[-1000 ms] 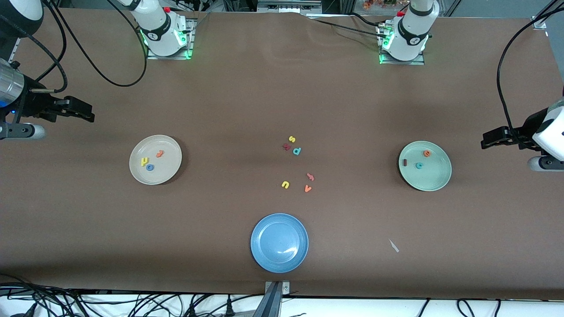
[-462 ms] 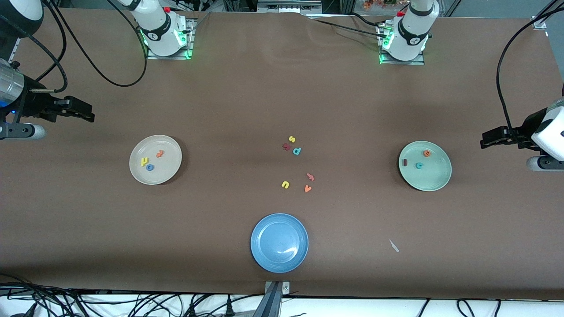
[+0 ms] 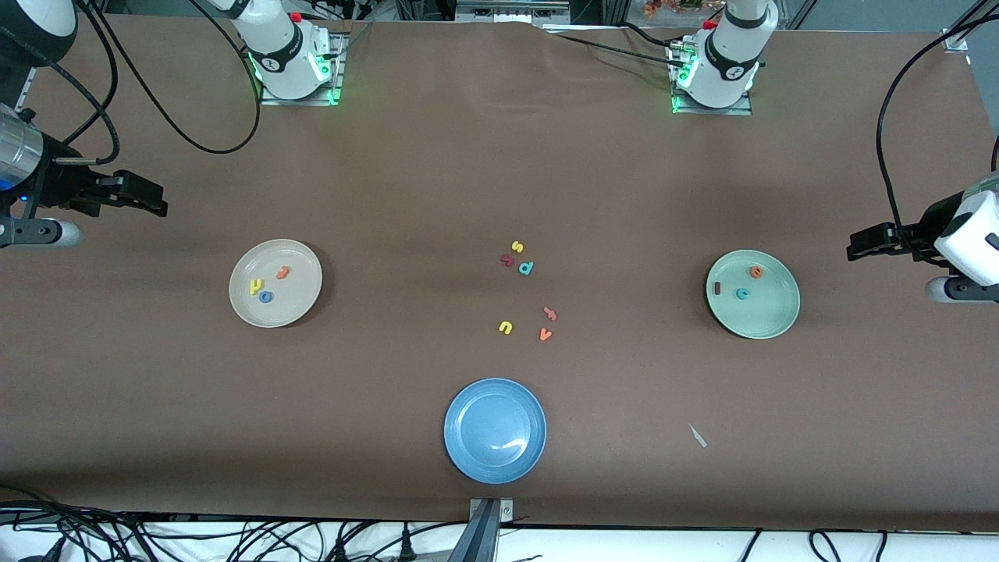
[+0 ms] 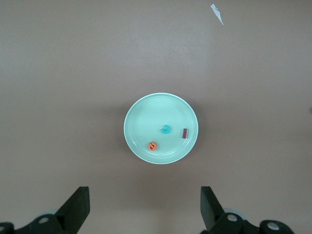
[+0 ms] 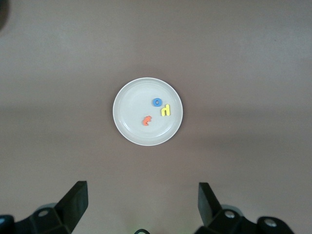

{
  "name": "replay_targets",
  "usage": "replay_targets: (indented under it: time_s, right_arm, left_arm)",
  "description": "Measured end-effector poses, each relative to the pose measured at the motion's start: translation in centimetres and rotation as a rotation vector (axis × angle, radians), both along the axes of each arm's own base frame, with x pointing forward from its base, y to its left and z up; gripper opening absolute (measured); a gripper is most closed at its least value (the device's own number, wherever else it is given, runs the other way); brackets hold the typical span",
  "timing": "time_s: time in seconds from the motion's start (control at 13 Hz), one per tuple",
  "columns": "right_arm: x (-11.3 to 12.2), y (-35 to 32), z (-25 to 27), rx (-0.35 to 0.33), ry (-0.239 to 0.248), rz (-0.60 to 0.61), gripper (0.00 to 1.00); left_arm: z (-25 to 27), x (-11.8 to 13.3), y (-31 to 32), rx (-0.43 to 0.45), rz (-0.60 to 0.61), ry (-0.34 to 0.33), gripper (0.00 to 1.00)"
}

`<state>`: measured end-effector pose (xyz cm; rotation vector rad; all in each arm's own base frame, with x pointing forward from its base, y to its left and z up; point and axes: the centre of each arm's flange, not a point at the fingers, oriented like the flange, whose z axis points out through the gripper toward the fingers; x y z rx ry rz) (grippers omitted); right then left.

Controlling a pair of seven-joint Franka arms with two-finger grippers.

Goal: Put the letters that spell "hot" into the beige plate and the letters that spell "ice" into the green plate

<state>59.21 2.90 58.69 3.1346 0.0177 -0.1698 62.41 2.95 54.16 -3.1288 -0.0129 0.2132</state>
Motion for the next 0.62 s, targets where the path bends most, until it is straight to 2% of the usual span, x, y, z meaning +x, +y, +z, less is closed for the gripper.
replay_targets:
  time_s: [0.62]
  right_arm:
    - [0.05, 0.02, -0.12, 0.0, 0.002, 0.001, 1.0]
  left_arm:
    - [-0.18, -0.07, -0.2, -0.001, -0.003, 0.008, 1.0]
